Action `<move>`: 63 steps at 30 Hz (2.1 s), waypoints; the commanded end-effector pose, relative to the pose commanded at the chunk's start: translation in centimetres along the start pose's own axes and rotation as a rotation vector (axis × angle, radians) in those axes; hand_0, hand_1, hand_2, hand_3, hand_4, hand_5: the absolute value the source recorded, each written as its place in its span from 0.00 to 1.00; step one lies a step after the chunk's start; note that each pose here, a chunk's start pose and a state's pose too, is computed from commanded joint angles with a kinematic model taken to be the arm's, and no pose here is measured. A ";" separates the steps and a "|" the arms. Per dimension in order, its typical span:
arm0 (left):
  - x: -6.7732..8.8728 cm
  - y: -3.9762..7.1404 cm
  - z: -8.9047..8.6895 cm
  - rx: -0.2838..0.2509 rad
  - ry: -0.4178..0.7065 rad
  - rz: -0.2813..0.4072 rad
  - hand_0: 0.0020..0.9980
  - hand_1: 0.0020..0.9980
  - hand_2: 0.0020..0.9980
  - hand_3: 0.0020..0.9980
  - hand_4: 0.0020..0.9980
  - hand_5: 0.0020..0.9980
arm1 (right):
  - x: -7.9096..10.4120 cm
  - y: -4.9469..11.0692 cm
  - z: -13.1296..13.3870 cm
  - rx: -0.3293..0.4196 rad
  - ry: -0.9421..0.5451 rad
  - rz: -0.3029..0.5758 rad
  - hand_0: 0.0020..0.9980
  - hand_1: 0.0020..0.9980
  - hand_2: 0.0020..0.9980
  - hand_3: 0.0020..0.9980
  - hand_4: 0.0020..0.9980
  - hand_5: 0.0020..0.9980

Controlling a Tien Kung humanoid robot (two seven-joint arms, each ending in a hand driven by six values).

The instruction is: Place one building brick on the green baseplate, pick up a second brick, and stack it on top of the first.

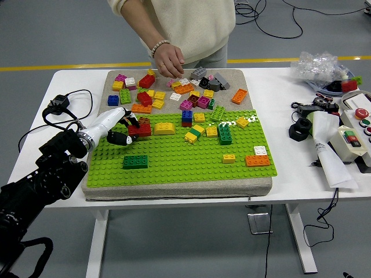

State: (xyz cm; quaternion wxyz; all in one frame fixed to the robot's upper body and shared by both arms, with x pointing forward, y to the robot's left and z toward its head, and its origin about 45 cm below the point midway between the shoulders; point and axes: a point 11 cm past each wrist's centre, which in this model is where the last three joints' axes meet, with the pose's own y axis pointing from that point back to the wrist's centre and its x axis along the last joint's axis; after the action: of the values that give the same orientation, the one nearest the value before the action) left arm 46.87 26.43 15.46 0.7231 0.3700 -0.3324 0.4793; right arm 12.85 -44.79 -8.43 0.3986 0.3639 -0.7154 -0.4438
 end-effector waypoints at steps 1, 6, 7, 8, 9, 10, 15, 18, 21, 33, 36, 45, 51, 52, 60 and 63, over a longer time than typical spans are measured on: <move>0.1 0.0 0.0 -0.001 -0.001 0.001 0.62 0.55 0.50 0.48 0.53 0.00 | 0.0 0.0 0.0 0.000 0.000 0.000 0.79 0.74 0.78 0.75 0.92 0.64; 0.6 0.2 -0.1 -0.007 -0.007 0.011 0.62 0.54 0.50 0.48 0.53 0.00 | 0.1 0.0 0.0 0.001 -0.004 0.001 0.79 0.73 0.78 0.75 0.92 0.64; 0.7 0.3 -0.1 -0.009 -0.008 0.012 0.62 0.54 0.50 0.48 0.53 0.00 | 0.1 0.0 0.0 0.002 -0.005 0.001 0.79 0.73 0.78 0.75 0.92 0.64; 0.8 0.3 -0.1 -0.010 -0.010 0.014 0.62 0.54 0.50 0.48 0.53 0.00 | 0.2 0.0 0.0 0.003 -0.006 0.001 0.79 0.73 0.78 0.75 0.92 0.64; 0.9 0.4 -0.1 -0.013 -0.012 0.015 0.62 0.54 0.50 0.48 0.53 0.00 | 0.2 0.0 -0.1 0.004 -0.007 0.002 0.79 0.73 0.78 0.75 0.92 0.64; 0.9 0.4 -0.1 -0.014 -0.013 0.015 0.62 0.54 0.50 0.48 0.54 0.00 | 0.2 0.0 -0.1 0.004 -0.007 0.002 0.79 0.74 0.78 0.75 0.92 0.64; 1.2 0.7 0.1 -0.029 -0.021 0.020 0.62 0.54 0.50 0.48 0.54 0.00 | 0.4 0.0 -0.1 0.004 -0.012 0.003 0.79 0.74 0.78 0.75 0.92 0.64; 1.3 0.8 0.2 -0.034 -0.025 0.024 0.62 0.54 0.50 0.48 0.54 0.00 | 0.4 0.0 -0.1 0.004 -0.014 0.002 0.79 0.73 0.78 0.74 0.92 0.64; 1.4 0.9 0.1 -0.034 -0.026 0.025 0.62 0.54 0.50 0.48 0.54 0.00 | 0.4 0.0 -0.1 0.005 -0.015 0.002 0.79 0.73 0.78 0.74 0.92 0.64; 1.0 1.0 0.0 -0.033 -0.032 0.015 0.62 0.54 0.50 0.48 0.53 0.00 | 0.5 0.0 0.0 0.002 -0.004 0.003 0.79 0.73 0.78 0.74 0.92 0.64; 0.9 1.1 0.0 -0.035 -0.035 0.014 0.61 0.54 0.50 0.48 0.53 0.00 | 0.5 0.0 0.0 0.002 -0.001 0.003 0.79 0.73 0.78 0.74 0.92 0.64; 0.7 1.5 -0.3 -0.038 -0.042 0.009 0.61 0.54 0.50 0.48 0.53 0.00 | 0.6 0.0 0.1 0.002 -0.003 0.004 0.79 0.73 0.78 0.75 0.92 0.64; 0.3 1.9 -0.2 -0.044 -0.040 0.005 0.61 0.54 0.50 0.48 0.53 0.00 | 0.7 -0.1 0.6 -0.004 -0.013 0.005 0.79 0.74 0.78 0.75 0.92 0.64; 0.2 1.9 -0.2 -0.045 -0.040 0.005 0.61 0.54 0.50 0.48 0.53 0.00 | 0.7 -0.1 0.6 -0.004 -0.014 0.005 0.79 0.74 0.78 0.75 0.92 0.64; 0.5 2.1 -0.2 -0.050 -0.046 0.009 0.61 0.54 0.50 0.48 0.53 0.00 | 0.9 0.0 0.2 0.003 -0.018 0.007 0.79 0.73 0.78 0.75 0.92 0.63; 0.4 2.2 -0.2 -0.051 -0.049 0.006 0.61 0.54 0.50 0.48 0.53 0.00 | 0.9 0.0 0.2 0.003 -0.022 0.005 0.79 0.73 0.78 0.75 0.92 0.63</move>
State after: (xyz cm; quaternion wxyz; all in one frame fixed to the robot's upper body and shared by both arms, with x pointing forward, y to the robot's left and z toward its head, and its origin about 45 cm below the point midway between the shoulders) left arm 44.97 27.34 16.15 0.7224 0.3621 -0.3632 0.4638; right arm 12.31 -45.50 -8.30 0.3914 0.3579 -0.7211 -0.4457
